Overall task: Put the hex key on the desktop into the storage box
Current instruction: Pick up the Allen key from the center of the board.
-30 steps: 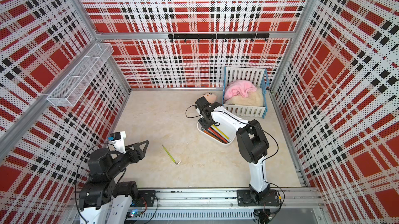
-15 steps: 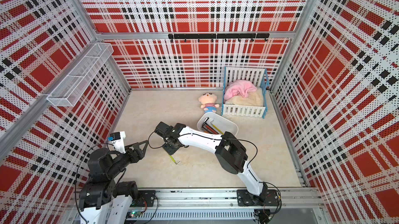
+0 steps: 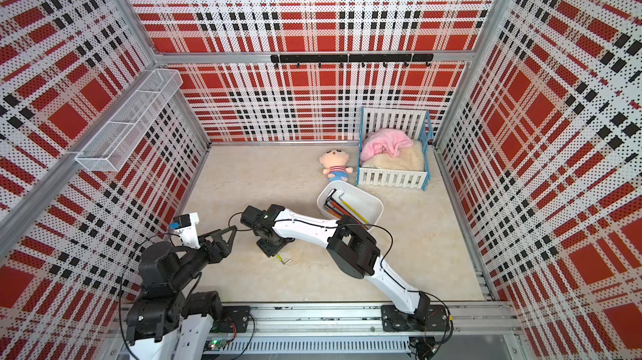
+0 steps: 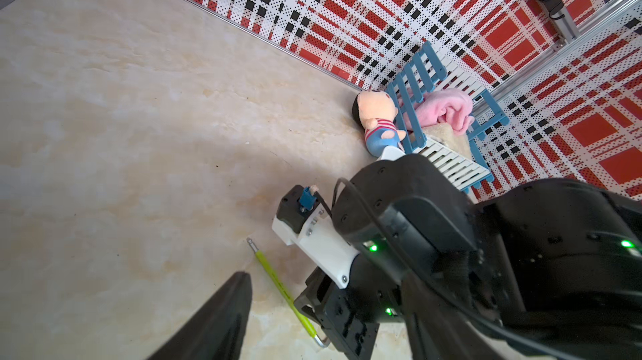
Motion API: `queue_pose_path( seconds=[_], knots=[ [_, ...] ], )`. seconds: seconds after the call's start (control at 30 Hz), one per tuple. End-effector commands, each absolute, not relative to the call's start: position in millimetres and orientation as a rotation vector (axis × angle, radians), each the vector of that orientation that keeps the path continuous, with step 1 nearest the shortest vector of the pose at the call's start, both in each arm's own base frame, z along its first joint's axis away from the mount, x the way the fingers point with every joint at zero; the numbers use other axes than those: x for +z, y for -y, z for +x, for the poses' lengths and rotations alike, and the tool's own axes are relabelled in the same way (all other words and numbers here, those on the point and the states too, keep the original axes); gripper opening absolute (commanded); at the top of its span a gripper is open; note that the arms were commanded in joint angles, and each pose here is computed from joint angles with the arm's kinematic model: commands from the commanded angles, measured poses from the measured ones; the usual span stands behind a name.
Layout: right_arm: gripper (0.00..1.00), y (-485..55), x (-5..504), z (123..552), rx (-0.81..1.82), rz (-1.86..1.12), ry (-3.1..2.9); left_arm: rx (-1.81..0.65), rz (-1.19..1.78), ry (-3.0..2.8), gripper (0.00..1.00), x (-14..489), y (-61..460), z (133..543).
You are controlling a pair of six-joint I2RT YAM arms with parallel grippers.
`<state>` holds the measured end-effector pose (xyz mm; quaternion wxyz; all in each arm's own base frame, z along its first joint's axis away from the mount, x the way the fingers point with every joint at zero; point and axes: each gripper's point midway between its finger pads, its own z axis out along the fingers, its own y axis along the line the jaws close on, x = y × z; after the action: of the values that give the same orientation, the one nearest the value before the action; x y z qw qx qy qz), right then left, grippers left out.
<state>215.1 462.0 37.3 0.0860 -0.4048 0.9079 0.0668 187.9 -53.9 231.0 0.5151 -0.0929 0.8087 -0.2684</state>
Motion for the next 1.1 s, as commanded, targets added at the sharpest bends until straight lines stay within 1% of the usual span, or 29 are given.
queue_pose_path(
  seconds=[0.0,0.43,0.57,0.73,1.07],
  knots=[
    [0.31,-459.5,26.5,203.9,0.156,-1.224,-2.747,-0.631,-0.219,-1.910,0.73,236.4,51.6,189.6],
    [0.29,-459.7,9.6,194.3,0.113,-1.265,-2.781,-0.630,-0.216,-1.903,0.74,237.4,51.7,189.0],
    [0.27,-456.4,1.9,195.7,0.070,-1.255,-2.797,-0.630,-0.215,-1.901,0.74,237.7,51.7,188.7],
    [0.21,-450.3,-6.9,195.9,0.015,-1.249,-2.825,-0.631,-0.216,-1.902,0.74,237.4,51.8,188.9],
    [0.03,-447.7,-14.0,197.3,0.004,-1.232,-2.850,-0.630,-0.218,-1.904,0.74,237.2,51.5,189.1]
  ],
)
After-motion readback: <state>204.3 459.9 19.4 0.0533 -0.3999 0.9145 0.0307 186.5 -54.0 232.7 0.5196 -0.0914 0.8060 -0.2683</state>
